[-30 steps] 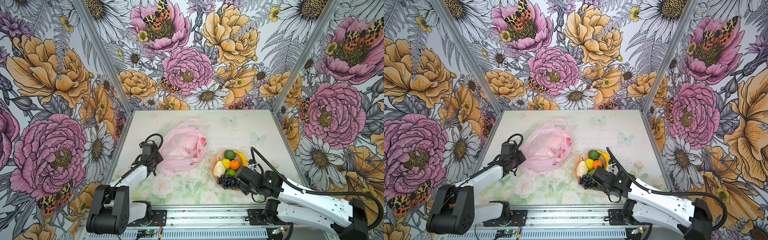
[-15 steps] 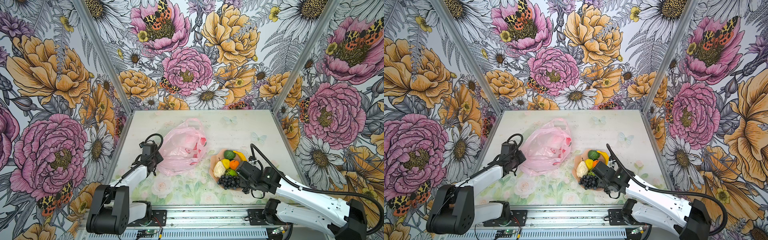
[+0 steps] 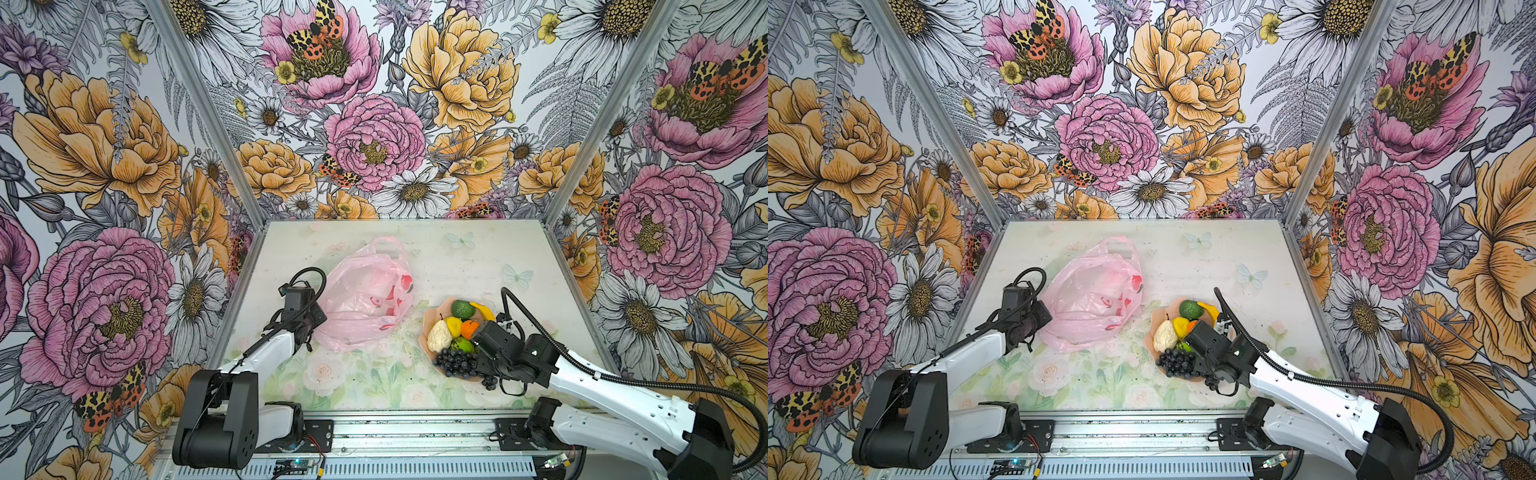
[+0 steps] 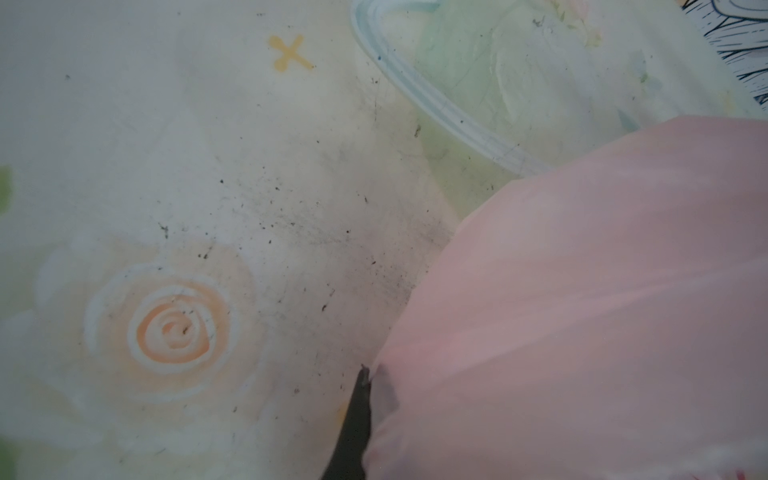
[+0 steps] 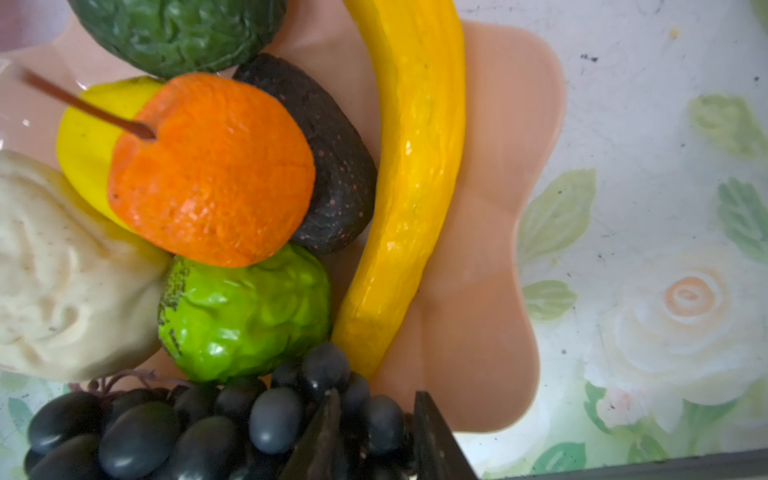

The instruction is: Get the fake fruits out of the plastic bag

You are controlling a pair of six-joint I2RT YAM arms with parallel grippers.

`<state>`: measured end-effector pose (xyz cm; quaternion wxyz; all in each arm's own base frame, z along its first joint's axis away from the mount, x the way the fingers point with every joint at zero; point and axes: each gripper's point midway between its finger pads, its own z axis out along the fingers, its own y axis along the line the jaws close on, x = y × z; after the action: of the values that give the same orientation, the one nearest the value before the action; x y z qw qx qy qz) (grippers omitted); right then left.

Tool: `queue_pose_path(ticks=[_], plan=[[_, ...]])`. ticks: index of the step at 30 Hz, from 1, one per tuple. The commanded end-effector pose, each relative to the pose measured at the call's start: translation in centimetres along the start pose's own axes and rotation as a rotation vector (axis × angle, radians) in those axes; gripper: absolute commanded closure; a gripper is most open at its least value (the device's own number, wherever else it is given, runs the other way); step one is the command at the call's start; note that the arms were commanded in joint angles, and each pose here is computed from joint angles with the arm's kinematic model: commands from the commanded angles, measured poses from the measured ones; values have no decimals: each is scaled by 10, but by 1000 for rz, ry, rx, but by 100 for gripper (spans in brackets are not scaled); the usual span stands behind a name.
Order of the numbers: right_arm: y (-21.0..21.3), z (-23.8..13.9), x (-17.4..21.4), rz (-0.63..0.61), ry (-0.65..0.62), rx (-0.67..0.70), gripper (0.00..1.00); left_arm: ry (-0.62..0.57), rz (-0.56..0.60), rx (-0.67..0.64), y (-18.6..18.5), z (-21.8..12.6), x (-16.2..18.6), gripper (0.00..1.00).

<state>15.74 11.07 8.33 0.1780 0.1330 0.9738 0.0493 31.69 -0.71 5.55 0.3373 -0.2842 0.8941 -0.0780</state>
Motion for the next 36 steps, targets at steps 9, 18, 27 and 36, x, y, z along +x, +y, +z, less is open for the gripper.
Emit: queue_pose_path(ticks=[9,18,27,36], plan=[[7,15,2,32,15,-32,73,-10,8,16,-3,1,-3,97],[10,11,0,33,1,-59,91,-12,7,17,-3,1,-4,97],[18,-8,-23,-16,-45,-53,98,-11,9,17,-3,1,-4,97],[17,-50,-65,-132,-135,38,97,-11,8,18,-3,1,-4,97]])
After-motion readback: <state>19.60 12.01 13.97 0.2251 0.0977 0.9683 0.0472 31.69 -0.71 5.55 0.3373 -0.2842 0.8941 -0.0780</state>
